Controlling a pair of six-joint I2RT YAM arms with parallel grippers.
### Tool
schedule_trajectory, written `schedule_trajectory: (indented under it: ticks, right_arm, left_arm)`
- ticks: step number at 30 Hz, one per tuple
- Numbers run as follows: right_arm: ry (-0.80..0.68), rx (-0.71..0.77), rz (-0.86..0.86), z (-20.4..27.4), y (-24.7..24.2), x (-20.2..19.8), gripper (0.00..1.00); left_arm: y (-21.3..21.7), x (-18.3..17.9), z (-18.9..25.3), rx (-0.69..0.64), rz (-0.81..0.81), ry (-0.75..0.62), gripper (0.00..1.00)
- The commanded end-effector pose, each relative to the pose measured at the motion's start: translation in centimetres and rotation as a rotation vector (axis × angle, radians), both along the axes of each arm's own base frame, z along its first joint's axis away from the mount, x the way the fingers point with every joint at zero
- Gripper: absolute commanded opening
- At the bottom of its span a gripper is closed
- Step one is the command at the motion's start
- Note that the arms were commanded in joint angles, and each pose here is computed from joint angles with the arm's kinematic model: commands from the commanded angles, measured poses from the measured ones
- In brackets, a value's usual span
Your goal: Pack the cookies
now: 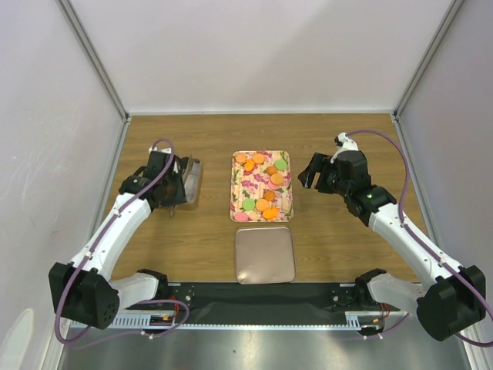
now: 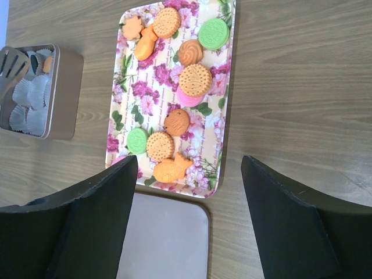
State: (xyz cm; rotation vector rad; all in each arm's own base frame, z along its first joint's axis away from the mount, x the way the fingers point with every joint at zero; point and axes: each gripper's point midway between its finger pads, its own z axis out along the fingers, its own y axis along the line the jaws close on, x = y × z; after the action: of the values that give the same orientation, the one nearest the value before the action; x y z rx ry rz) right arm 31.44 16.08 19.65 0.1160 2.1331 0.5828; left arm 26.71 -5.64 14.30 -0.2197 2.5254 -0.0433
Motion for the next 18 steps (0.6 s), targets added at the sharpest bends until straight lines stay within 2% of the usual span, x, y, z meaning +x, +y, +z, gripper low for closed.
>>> schedule_trajectory:
  ticks: [1,18]
  right_arm:
    - [-0.029,0.012,0.006,0.9,0.2,0.5,0.78]
    - [-0.030,0.009,0.004,0.8,0.1,0.5,0.78]
  left_arm:
    - [-0.5,1.1,0.5,-0.042,-0.033,-0.046,0.42]
    - [-0.4,3.0,-1.3,-0.038,-0.034,-0.007,0.42]
